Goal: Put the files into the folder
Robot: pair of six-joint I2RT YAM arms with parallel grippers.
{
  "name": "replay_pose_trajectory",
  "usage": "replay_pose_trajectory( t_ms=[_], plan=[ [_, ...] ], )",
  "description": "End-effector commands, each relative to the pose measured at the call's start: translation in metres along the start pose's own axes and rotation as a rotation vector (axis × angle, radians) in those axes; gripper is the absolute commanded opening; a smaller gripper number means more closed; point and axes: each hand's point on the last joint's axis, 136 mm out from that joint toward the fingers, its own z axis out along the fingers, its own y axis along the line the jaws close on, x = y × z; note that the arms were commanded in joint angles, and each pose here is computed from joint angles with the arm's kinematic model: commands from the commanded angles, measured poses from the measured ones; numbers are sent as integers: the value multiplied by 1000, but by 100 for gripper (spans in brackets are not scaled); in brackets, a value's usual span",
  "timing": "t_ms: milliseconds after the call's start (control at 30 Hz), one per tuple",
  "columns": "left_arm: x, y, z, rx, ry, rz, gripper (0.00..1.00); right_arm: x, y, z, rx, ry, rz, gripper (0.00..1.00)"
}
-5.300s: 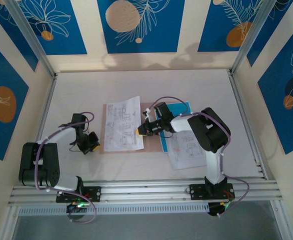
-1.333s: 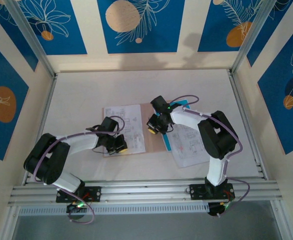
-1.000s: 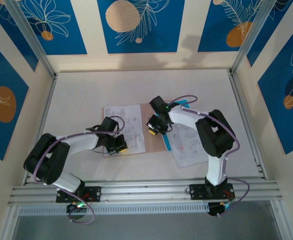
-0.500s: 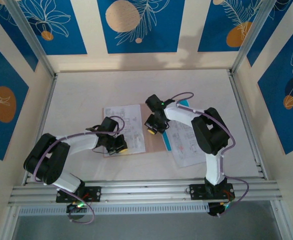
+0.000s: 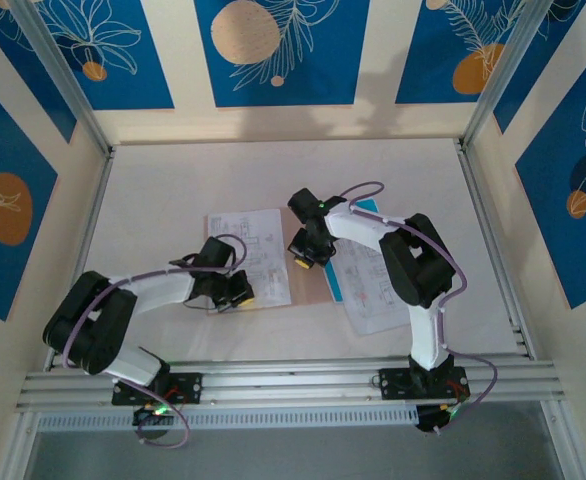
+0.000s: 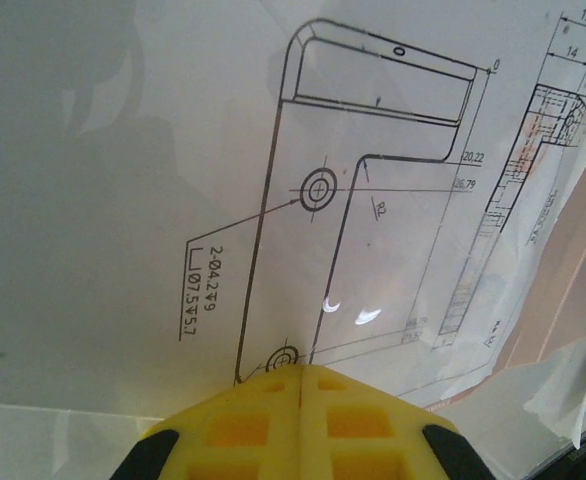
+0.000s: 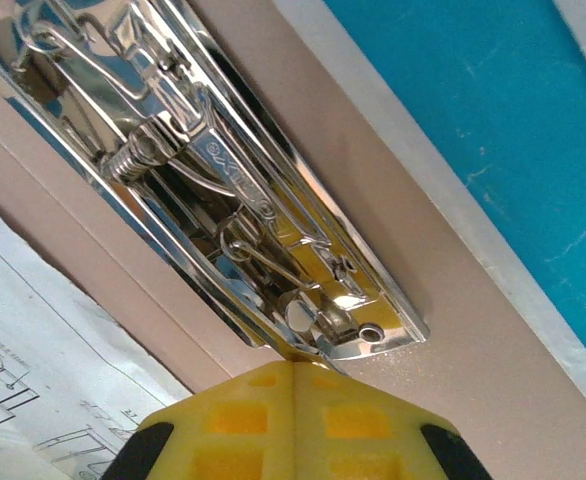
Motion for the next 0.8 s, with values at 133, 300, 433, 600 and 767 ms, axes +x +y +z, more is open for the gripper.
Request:
replay_pose_trajectory(
  t_ms=[133,300,433,600,767],
  plan=[
    [35,63,8,-171,64,-164,0,-9,-63,33,226,8,27,0],
    [38,68,6,-178,59,-182,0,-9,-72,38,237,23,33,0],
    [36,70,4,-182,47,-196,0,-12,-78,39,251,26,26,0],
    [37,72,3,-183,45,-203,0,-17,-82,40,282,19,-3,0],
    [38,75,1,-186,37,-212,0,-20,-87,41,321,11,-36,0]
  ],
)
